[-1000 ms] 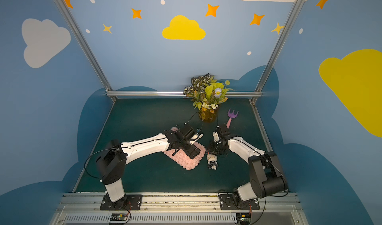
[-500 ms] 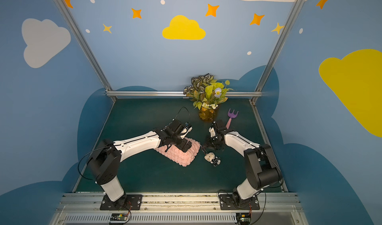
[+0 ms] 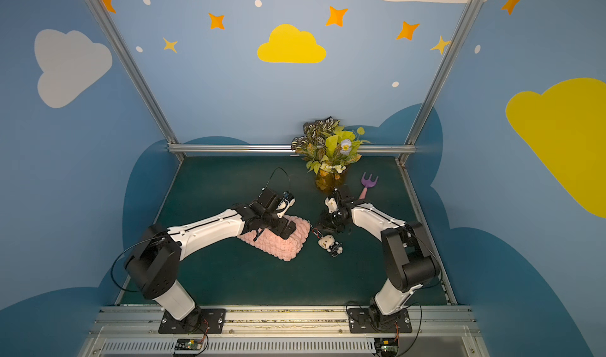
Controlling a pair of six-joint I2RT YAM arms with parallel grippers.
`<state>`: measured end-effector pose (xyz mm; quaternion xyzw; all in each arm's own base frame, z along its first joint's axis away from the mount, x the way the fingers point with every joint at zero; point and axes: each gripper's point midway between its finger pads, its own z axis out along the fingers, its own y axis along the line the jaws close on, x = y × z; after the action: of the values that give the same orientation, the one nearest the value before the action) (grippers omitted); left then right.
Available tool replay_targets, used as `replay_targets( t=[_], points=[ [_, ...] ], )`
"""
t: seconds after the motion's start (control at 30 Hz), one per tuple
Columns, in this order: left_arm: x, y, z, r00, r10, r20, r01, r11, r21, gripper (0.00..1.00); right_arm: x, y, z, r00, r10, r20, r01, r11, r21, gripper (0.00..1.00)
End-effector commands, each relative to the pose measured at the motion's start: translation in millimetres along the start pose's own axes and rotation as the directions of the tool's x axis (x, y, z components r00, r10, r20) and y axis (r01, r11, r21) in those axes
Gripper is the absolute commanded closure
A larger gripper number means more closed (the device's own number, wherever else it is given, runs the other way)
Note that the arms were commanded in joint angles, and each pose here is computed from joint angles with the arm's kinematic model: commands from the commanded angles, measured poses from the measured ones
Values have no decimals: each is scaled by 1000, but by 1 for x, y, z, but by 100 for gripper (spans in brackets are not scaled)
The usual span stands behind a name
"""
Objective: Remove the decoration from the bag
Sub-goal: Move the bag to the center of the board, then pick up the decoration item from the center of the board.
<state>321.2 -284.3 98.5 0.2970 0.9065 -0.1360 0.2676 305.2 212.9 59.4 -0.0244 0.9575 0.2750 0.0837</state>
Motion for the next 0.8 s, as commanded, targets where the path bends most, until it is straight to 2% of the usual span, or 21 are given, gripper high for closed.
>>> replay_targets(
  t=[0.0,0.2,0.4,0.53,0.77],
  points=[
    [11,3,-5,999,-14,-31,14,1000,-4,0,-7,15,5,998,-64,-7,64,998,-8,61],
    [10,3,-6,999,-13,-31,13,1000,-5,0,-16,13,17,995,-92,-25,93,995,47,63],
    [11,3,-6,999,-12,-36,12,1000,-6,0,-14,5,25,993,-107,-57,112,990,89,74],
    [10,2,-7,999,-12,-33,12,1000,-1,0,-10,-2,23,991,-114,-64,121,985,119,78],
    [8,2,-9,1000,-8,-27,9,1000,1,0,-6,-11,23,990,-118,-72,129,979,159,77]
  ],
)
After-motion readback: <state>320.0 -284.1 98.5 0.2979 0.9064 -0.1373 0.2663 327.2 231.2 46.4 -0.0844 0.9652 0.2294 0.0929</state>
